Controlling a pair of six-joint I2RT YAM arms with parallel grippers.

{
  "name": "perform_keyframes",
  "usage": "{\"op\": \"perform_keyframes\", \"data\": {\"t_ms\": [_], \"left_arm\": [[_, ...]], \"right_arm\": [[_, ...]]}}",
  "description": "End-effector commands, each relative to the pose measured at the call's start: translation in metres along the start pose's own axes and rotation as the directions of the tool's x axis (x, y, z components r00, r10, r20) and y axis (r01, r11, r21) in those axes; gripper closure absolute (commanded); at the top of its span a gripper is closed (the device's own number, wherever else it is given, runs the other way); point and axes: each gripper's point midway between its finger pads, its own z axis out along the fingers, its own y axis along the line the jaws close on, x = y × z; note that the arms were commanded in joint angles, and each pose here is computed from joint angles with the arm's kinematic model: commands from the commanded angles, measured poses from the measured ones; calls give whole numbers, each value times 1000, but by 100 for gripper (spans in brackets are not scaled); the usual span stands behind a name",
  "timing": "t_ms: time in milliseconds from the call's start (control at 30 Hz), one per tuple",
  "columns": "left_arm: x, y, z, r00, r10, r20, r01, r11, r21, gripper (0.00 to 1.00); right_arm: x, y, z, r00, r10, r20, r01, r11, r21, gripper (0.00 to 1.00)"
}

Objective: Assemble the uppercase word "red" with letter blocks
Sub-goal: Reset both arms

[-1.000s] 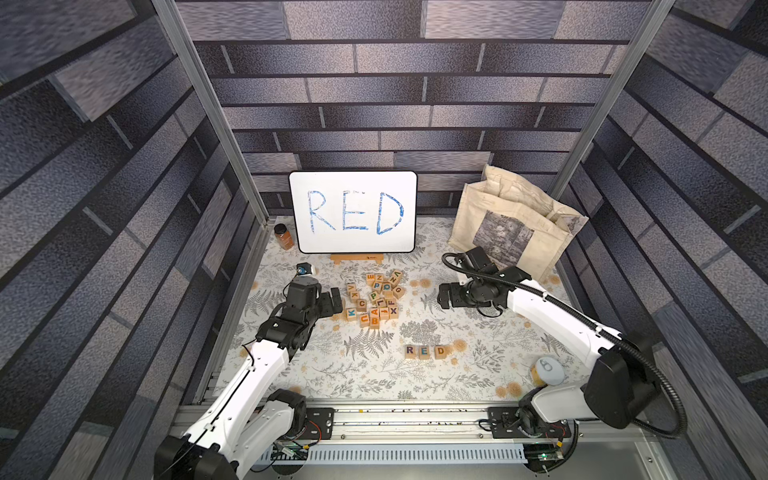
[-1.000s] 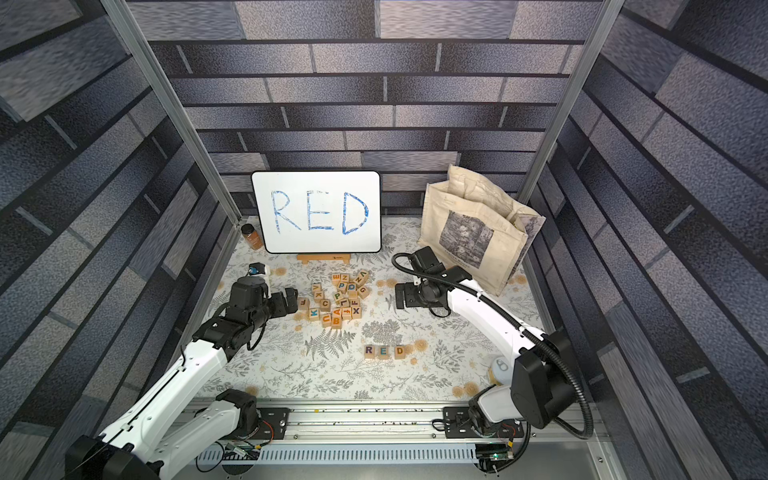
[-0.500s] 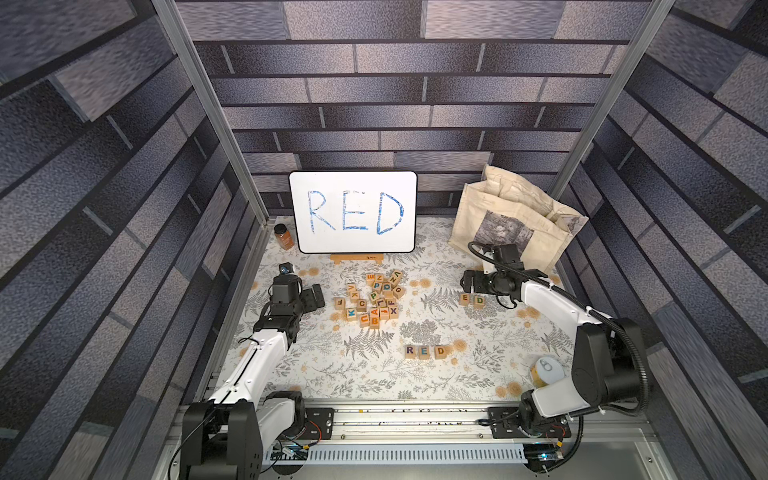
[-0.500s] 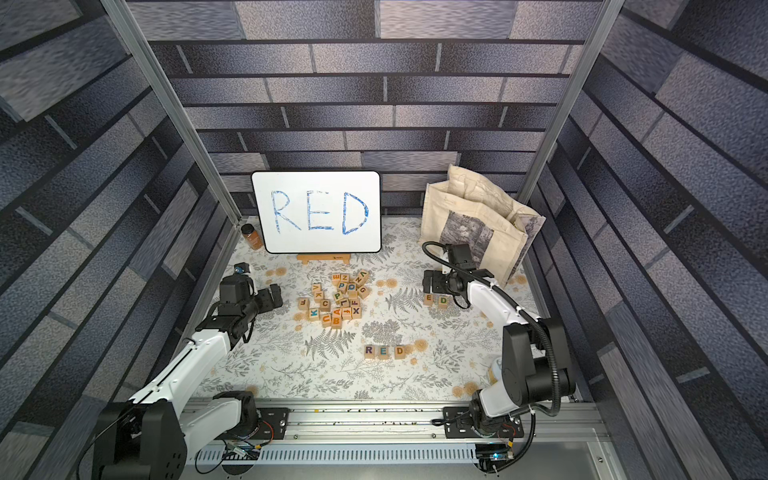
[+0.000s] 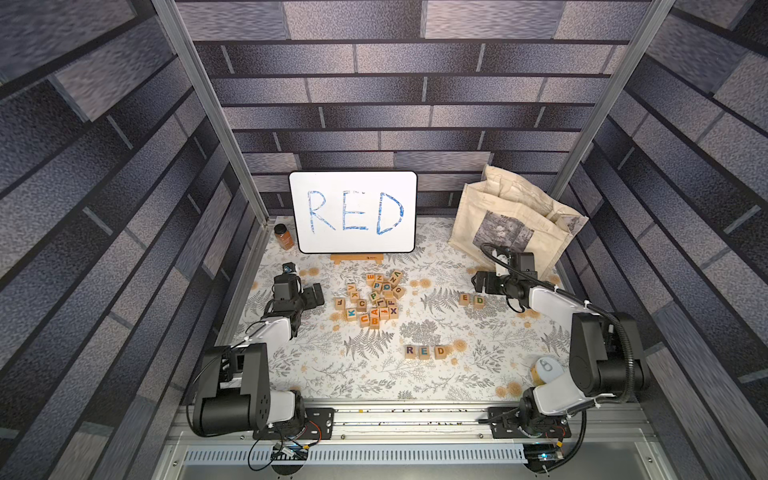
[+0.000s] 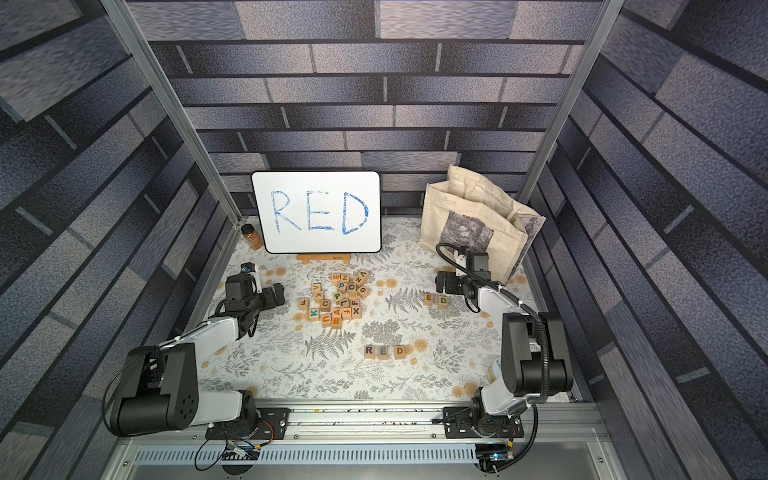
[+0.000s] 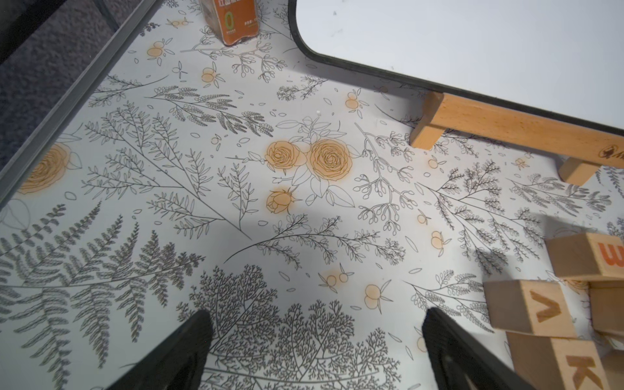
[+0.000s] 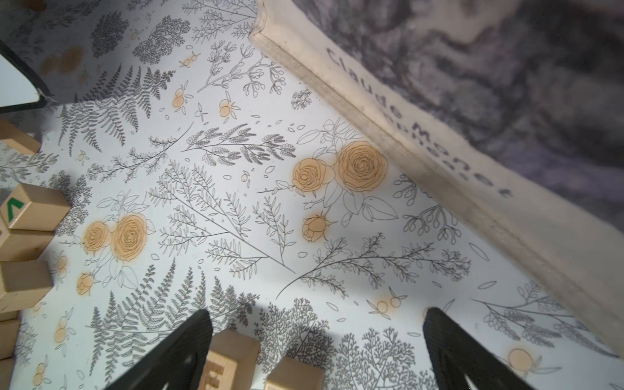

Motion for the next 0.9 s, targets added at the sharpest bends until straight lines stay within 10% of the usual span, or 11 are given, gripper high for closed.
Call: {"op": "perform_keyframes", "data": {"t_ms": [0,867], "left_arm": [[-24,-8,1,996,22,83,-27,998,57,0],[-37,-13,18,965,120,235,-134,990,45,0]], "right_arm": [[-15,-10,-5,993,-18,114,15,999,32,0],[-24,-42,-28,896,-73,439,-5,985,174,0]]}}
